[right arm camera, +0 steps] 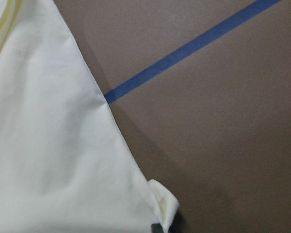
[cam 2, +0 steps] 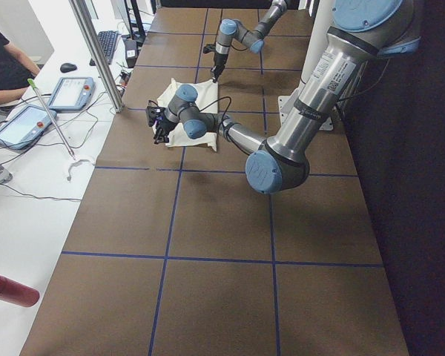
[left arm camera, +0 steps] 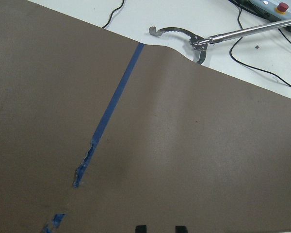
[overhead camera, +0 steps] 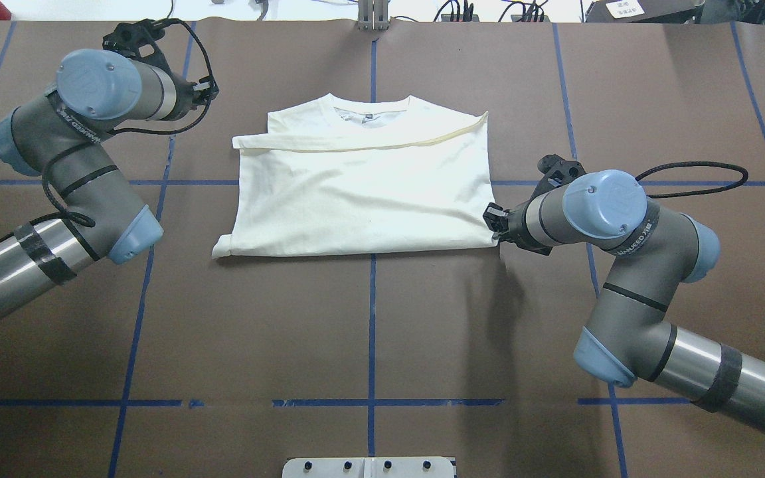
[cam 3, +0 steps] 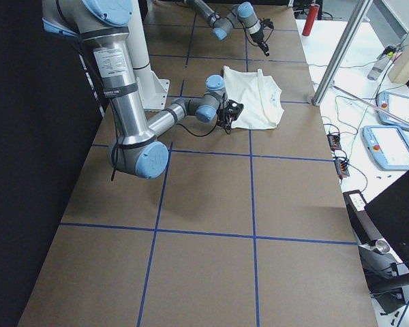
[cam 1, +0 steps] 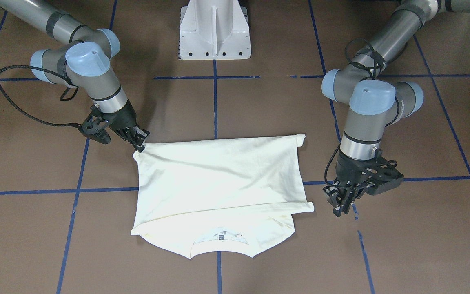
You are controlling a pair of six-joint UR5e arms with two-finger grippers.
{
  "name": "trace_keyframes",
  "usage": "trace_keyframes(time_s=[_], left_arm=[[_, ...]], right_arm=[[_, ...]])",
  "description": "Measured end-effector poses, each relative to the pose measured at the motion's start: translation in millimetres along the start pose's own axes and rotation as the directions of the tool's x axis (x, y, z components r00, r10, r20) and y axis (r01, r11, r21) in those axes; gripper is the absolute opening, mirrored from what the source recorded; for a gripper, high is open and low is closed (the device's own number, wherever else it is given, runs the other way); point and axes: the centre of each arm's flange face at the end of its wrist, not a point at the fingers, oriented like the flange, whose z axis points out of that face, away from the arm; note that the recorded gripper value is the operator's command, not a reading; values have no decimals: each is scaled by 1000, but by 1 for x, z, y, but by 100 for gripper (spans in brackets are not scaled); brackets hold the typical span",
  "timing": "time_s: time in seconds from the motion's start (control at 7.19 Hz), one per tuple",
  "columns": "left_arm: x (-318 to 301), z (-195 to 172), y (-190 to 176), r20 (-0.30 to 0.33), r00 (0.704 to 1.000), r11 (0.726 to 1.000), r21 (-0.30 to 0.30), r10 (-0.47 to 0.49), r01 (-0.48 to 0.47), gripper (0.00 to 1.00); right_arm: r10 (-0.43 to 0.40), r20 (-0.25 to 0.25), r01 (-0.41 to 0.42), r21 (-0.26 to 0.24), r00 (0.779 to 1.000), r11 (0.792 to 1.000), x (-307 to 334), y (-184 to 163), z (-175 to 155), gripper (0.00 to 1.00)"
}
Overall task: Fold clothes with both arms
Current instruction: 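Grasp the shirt edge with the right gripper and rotate the shirt toward the robot, then grasp the shirt corners with both grippers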
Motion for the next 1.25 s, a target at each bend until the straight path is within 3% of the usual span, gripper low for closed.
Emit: trace_keyframes(time_s=[0.28,0.42,0.56,0.7,0.84,0.97,1.11,1.25], left_arm=[[2,-1,0,-5,1000,1000,0,-3,3,33],[5,-3,0,-12,1000,1000,-1,-6,6,38],[12,-10,1,-33,999,1000,-4,-7,7,37],[25,-27,6,-75,997,1000,-20,-4,2,38],[39,-46,16,-134,991,997,-82,0,-11,39],[47,-72,31,-205,979,981,-191,-14,-26,67],[49,-111,51,-271,961,952,-305,-55,-31,76],[53,-145,79,-302,946,914,-405,-120,-13,76]], right_arm=[[-17,47,19,-60,999,998,13,17,-44,0],[-39,61,47,-132,997,990,40,42,-78,0],[-73,56,83,-223,996,971,72,80,-109,0],[-88,36,95,-340,995,936,98,119,-138,0],[-87,4,79,-458,996,886,113,157,-159,62],[-100,-30,68,-537,995,841,122,193,-166,100],[-123,-52,72,-567,991,821,131,218,-164,100],[-134,-58,80,-551,989,831,136,229,-157,100]])
